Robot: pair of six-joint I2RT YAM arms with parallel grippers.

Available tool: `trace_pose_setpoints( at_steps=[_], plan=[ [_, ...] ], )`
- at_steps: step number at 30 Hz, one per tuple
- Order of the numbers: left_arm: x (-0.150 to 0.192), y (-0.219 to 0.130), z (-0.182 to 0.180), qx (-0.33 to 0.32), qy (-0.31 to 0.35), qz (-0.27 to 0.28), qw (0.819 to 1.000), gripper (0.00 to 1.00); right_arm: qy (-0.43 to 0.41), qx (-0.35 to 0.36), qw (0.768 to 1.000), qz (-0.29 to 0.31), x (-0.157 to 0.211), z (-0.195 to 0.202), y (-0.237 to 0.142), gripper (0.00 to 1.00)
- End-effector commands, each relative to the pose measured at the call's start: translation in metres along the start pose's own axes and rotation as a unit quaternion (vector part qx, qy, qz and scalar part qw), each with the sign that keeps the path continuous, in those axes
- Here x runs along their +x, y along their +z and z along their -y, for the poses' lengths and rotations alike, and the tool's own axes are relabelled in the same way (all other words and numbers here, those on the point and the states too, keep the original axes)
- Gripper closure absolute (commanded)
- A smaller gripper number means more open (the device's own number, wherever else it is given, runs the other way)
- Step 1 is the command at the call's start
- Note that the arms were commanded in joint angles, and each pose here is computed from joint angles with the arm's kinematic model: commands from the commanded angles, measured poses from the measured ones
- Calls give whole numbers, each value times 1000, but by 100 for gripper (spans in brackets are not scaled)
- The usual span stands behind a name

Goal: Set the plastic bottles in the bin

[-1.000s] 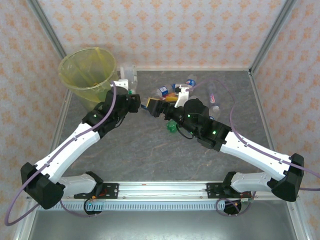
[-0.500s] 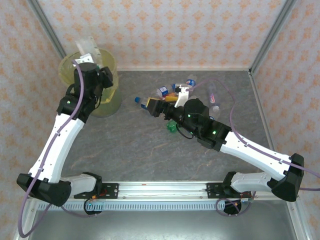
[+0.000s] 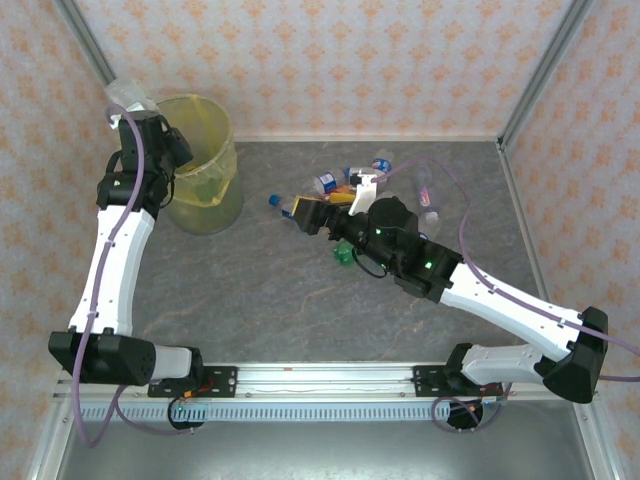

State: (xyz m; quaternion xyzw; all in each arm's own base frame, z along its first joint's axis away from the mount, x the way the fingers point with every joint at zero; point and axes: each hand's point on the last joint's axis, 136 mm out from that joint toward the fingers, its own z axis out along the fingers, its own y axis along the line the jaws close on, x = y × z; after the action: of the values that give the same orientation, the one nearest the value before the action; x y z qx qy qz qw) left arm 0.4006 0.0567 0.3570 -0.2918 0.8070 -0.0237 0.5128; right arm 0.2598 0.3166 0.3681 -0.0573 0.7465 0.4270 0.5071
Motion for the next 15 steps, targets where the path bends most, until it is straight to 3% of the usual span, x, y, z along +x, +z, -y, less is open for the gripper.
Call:
trace_pose_setpoints(
  at_steps=[1,9,12,13,15],
  plan=[
    [-5,2,2,8,-7,-11,1000,69,0,-15,1000,12,-10,-10,-5,0],
    [-6,19,-7,-13,-16,-16,1000,65,-3,-10,1000,15,-12,-8,-7,0],
    [-7,20,-10,-18,-19,-13,1000,52,-4,-9,1000,15,-11,-8,-7,0],
    [-7,20,-11,-19,-20,-13,1000,42,-5,-8,1000,14,-10,-7,-6,0],
    [-8,20,-11,-19,-21,-12,1000,37,-6,-8,1000,14,-10,-7,-7,0]
  ],
)
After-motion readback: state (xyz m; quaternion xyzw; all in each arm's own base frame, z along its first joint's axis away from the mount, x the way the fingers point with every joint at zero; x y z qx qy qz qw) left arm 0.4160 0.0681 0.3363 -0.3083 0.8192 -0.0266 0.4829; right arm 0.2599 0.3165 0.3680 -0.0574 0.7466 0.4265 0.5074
